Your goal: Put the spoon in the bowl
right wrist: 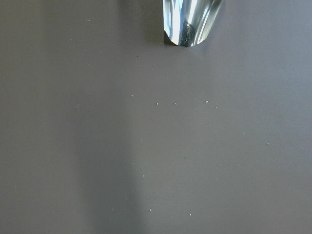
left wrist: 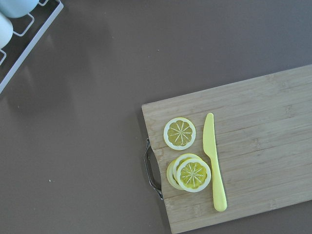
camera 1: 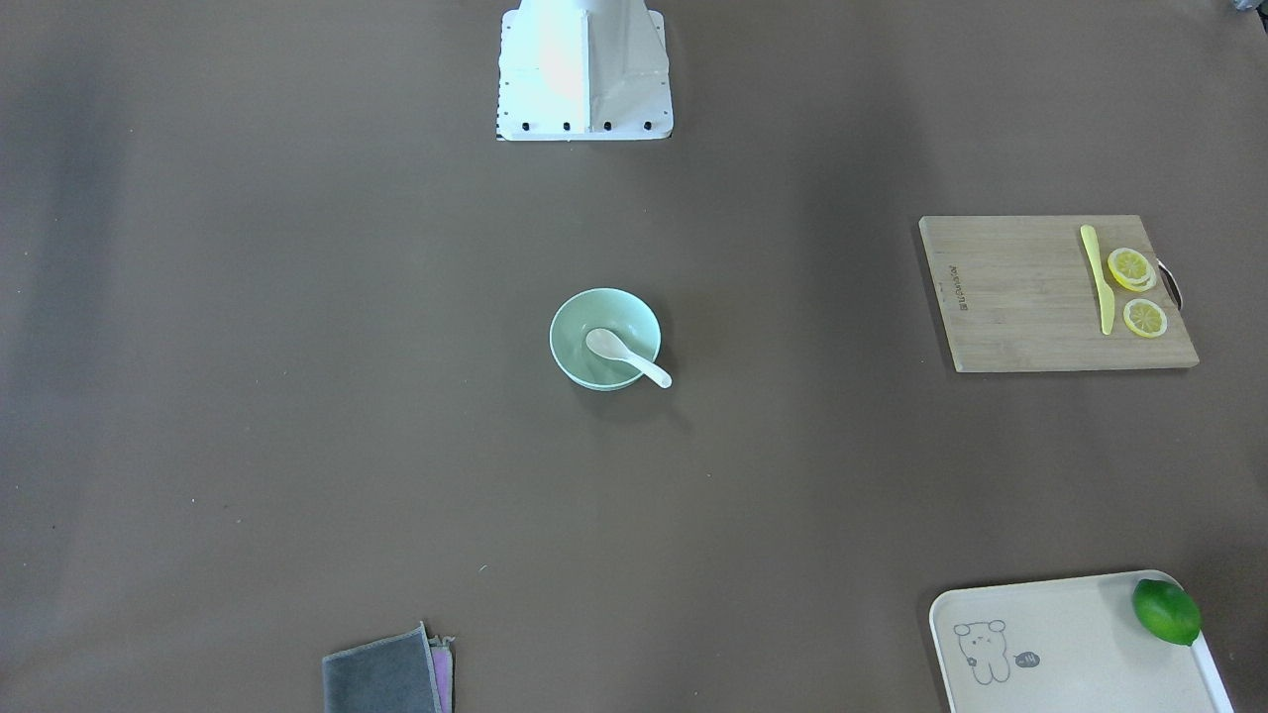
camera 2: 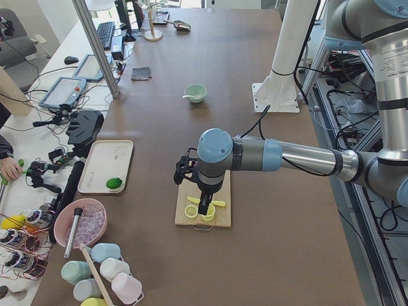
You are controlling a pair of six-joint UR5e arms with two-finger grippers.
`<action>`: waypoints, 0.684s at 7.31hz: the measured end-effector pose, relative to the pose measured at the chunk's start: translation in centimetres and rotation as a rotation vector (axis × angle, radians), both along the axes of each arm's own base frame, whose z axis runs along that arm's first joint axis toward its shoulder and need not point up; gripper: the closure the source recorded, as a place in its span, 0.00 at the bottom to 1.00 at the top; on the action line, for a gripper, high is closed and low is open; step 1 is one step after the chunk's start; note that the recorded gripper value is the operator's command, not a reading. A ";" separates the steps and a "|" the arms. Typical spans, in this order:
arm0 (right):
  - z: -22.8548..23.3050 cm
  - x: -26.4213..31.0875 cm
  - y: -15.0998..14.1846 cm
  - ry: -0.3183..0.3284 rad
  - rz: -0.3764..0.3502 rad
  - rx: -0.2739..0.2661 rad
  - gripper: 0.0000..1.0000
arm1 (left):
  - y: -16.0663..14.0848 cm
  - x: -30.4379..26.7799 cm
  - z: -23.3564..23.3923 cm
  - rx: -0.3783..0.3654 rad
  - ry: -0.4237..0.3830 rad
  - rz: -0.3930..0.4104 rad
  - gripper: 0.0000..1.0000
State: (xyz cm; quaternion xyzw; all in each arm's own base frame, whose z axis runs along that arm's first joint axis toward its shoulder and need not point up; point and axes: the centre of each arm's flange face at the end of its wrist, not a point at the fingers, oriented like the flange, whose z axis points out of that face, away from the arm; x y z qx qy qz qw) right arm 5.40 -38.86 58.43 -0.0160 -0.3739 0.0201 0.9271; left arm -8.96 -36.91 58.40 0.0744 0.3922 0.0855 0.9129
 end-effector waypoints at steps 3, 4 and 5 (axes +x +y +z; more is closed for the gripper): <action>0.5 0.2 0.9 -0.002 0.004 0.016 0.00 | 0.4 -0.1 1.1 -0.024 0.000 -0.004 0.01; 0.8 0.2 1.2 -0.003 0.005 0.020 0.00 | 0.5 -0.1 1.2 -0.025 0.000 -0.005 0.01; 0.9 0.2 1.5 -0.004 0.006 0.021 0.00 | 0.5 -0.1 1.1 -0.024 0.000 -0.005 0.01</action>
